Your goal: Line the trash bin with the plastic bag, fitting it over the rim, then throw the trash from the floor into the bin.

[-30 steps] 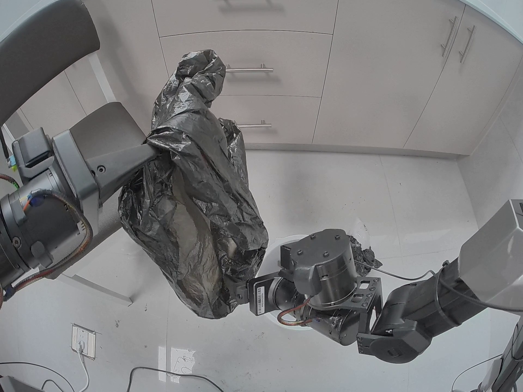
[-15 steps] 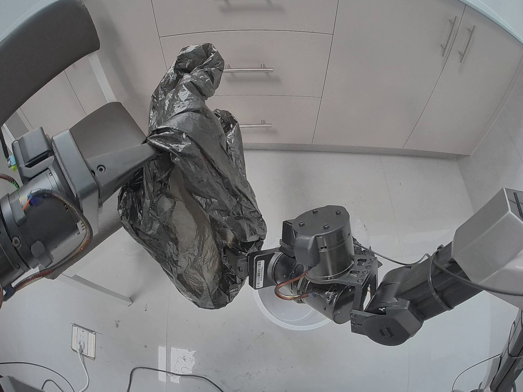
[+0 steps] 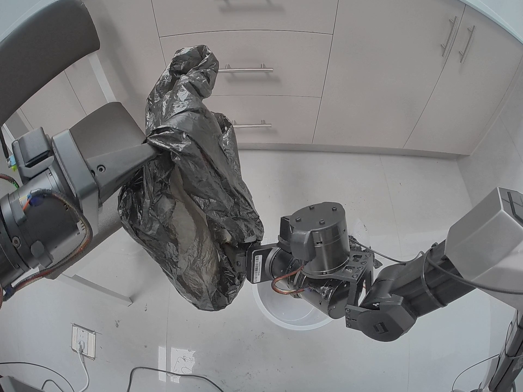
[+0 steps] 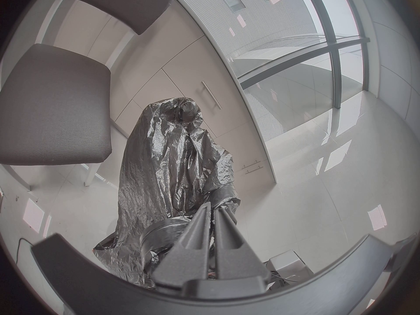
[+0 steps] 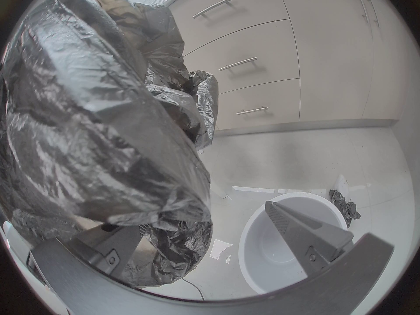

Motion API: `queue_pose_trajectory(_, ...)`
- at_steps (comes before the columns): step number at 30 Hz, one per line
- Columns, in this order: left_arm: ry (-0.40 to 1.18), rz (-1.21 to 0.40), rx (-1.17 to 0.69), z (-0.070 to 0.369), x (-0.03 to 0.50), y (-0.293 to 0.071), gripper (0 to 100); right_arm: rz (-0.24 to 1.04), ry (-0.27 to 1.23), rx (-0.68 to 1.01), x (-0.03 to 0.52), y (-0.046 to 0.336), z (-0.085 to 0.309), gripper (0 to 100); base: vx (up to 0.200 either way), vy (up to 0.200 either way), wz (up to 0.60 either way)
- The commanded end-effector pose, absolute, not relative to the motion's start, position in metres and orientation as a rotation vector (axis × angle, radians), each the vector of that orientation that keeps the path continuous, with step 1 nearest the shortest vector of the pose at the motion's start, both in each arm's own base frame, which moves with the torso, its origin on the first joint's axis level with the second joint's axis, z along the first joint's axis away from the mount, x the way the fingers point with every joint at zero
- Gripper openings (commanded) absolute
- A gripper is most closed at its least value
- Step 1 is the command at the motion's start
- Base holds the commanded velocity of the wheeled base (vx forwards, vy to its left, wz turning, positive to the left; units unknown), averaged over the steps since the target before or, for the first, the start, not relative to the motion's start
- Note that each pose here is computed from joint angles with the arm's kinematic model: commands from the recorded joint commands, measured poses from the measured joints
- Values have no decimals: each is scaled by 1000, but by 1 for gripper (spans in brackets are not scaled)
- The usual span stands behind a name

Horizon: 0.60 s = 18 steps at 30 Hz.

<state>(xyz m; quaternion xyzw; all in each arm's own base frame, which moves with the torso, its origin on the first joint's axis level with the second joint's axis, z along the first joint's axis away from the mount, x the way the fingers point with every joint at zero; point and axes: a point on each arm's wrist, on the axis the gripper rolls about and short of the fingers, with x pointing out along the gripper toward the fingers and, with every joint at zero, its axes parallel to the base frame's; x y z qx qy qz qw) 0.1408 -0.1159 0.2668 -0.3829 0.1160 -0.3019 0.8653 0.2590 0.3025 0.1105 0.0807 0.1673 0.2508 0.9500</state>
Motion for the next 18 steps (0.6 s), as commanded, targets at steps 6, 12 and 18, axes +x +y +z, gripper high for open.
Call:
queue_pose_trajectory(6,243,-632,-803,267,141,-116,0,506,328,173,263,303,113,100,0,0,0)
queue_pose_trajectory(12,246,-631,-802,266,141,-116,0,506,329,175,263,303,113,0,0,0,0)
queue_pose_trajectory(18,246,-631,-802,266,141,-116,0,507,324,178,262,302,116,0,0,0,0)
